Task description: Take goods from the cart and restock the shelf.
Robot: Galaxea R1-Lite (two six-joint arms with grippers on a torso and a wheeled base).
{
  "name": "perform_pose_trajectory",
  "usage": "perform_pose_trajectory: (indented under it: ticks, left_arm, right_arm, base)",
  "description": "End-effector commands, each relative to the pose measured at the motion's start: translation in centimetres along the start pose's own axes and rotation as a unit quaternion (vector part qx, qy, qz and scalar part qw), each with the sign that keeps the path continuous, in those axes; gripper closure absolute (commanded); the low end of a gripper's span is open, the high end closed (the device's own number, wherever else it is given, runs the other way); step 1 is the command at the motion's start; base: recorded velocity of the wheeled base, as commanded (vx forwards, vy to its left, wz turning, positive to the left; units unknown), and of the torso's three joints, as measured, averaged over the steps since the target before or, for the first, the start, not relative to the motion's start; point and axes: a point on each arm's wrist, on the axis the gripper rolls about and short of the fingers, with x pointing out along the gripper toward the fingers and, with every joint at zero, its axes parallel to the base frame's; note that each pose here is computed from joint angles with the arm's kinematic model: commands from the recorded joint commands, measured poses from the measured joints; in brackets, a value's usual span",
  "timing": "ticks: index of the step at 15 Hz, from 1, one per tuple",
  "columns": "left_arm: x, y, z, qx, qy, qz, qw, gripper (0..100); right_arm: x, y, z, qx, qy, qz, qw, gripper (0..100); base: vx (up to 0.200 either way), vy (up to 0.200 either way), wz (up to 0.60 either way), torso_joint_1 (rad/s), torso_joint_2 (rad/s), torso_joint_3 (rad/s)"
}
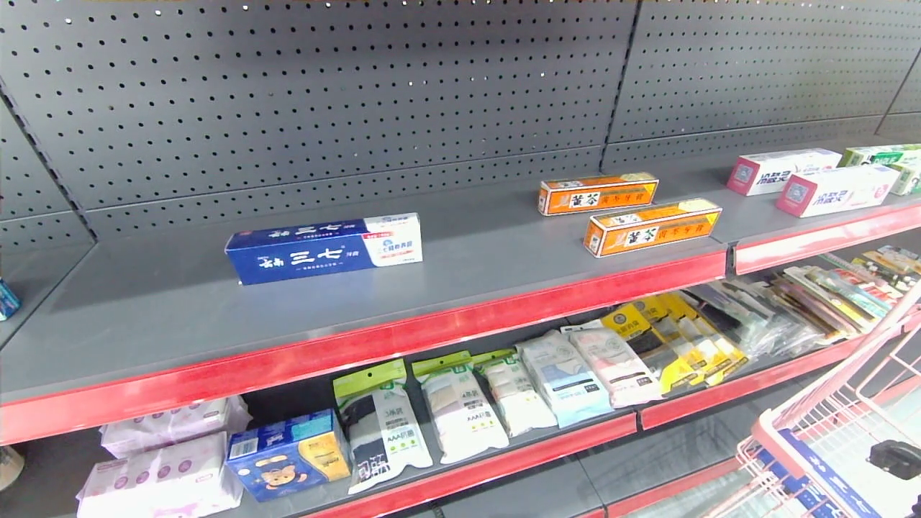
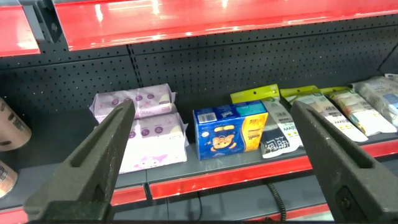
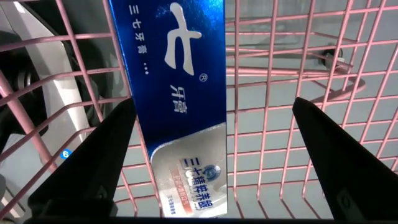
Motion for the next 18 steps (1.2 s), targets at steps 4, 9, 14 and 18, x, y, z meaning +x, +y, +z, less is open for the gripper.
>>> perform_pose_trajectory:
  ticks: [4,9,14,18]
  left_arm:
    - [0.0,0.0,0.0,0.0,0.0,0.0,1.0,0]
    - [0.0,0.0,0.0,0.0,0.0,0.0,1.0,0]
    - [0.0,0.0,0.0,0.0,0.0,0.0,1.0,0]
    - [0.0,0.0,0.0,0.0,0.0,0.0,1.0,0]
  right_arm:
    - [0.32,0.14,-0.09,-0.005,-0.002,-0.003,1.0,0]
    - [0.49,0.19,-0.11,-0.013,-0.001,-0.002,1.0,0]
    - [0.53,0.16,-0.15,-0.02,-0.002,-0.003,1.0,0]
    - [0.53,0.2,-0.18,-0.025,-0.001,-0.003,1.0,0]
  base:
    - [0.0,0.0,0.0,0.0,0.0,0.0]
    - [0.0,0.0,0.0,0.0,0.0,0.0]
    - [0.0,0.0,0.0,0.0,0.0,0.0]
    - [0.0,0.0,0.0,0.0,0.0,0.0]
